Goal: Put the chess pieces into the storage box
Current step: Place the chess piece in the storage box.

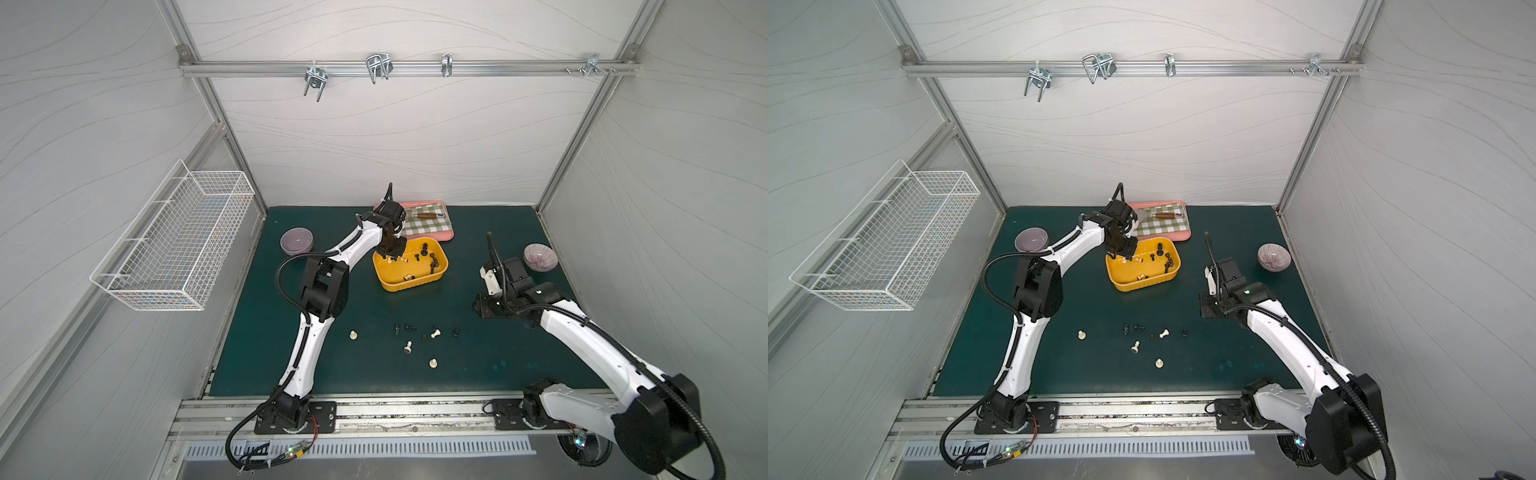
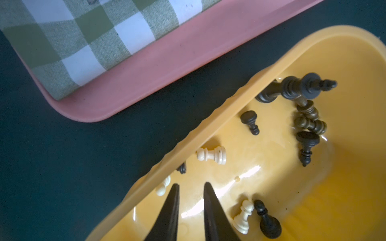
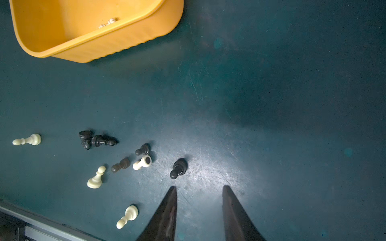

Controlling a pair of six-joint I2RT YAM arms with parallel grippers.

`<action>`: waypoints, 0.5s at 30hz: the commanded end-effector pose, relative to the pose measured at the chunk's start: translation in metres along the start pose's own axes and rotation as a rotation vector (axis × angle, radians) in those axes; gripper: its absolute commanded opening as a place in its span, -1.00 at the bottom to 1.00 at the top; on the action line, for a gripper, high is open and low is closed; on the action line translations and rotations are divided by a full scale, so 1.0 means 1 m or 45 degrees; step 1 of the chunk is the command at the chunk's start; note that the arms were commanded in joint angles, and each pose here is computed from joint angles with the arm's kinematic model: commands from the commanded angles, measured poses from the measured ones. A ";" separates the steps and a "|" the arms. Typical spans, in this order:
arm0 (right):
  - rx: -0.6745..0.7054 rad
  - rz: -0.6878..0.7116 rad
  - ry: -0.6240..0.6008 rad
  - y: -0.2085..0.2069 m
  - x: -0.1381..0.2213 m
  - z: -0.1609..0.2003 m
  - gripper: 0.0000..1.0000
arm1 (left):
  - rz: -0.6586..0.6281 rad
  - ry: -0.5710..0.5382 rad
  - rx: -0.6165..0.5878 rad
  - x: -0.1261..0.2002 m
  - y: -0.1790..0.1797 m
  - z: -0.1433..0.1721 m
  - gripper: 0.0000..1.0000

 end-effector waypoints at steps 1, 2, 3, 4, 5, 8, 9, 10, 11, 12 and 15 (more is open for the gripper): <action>-0.019 0.015 0.015 -0.003 0.003 0.006 -0.24 | 0.023 -0.055 -0.013 0.010 -0.001 -0.012 -0.54; -0.020 0.015 0.017 -0.003 0.003 0.006 -0.24 | 0.024 -0.058 -0.015 0.011 -0.002 -0.012 -0.54; -0.018 0.015 0.017 -0.003 0.003 0.006 -0.24 | 0.023 -0.060 -0.016 0.012 -0.001 -0.013 -0.54; -0.019 0.015 0.014 -0.003 0.003 0.006 -0.24 | 0.024 -0.059 -0.015 0.012 -0.001 -0.013 -0.54; -0.020 0.016 0.015 -0.004 0.003 0.006 -0.24 | 0.024 -0.058 -0.018 0.011 -0.002 -0.012 -0.54; -0.019 0.015 0.014 -0.003 0.004 0.006 -0.24 | 0.025 -0.053 -0.018 0.011 -0.001 -0.012 -0.54; -0.019 0.013 0.015 -0.003 0.004 0.006 -0.24 | 0.024 -0.053 -0.019 0.011 -0.002 -0.012 -0.54; -0.019 0.013 0.014 -0.003 0.004 0.006 -0.24 | 0.025 -0.055 -0.018 0.012 -0.002 -0.012 -0.54; -0.018 0.012 0.014 -0.003 0.004 0.006 -0.24 | 0.026 -0.058 -0.018 0.013 -0.002 -0.012 -0.54; -0.018 0.015 0.015 -0.003 0.004 0.007 -0.24 | 0.026 -0.057 -0.018 0.013 -0.002 -0.012 -0.54; -0.019 0.013 0.016 -0.003 0.004 0.007 -0.24 | 0.029 -0.066 -0.019 0.016 -0.003 -0.013 -0.54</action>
Point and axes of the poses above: each gripper's point midway between its finger pads, its own x axis back along the fingers, its own y axis along the line the jaws close on, z = x × y, the point moved 7 cm from there along x, back along the fingers, and after that the axes turned 3 degrees about x, right-handed, at the moved point
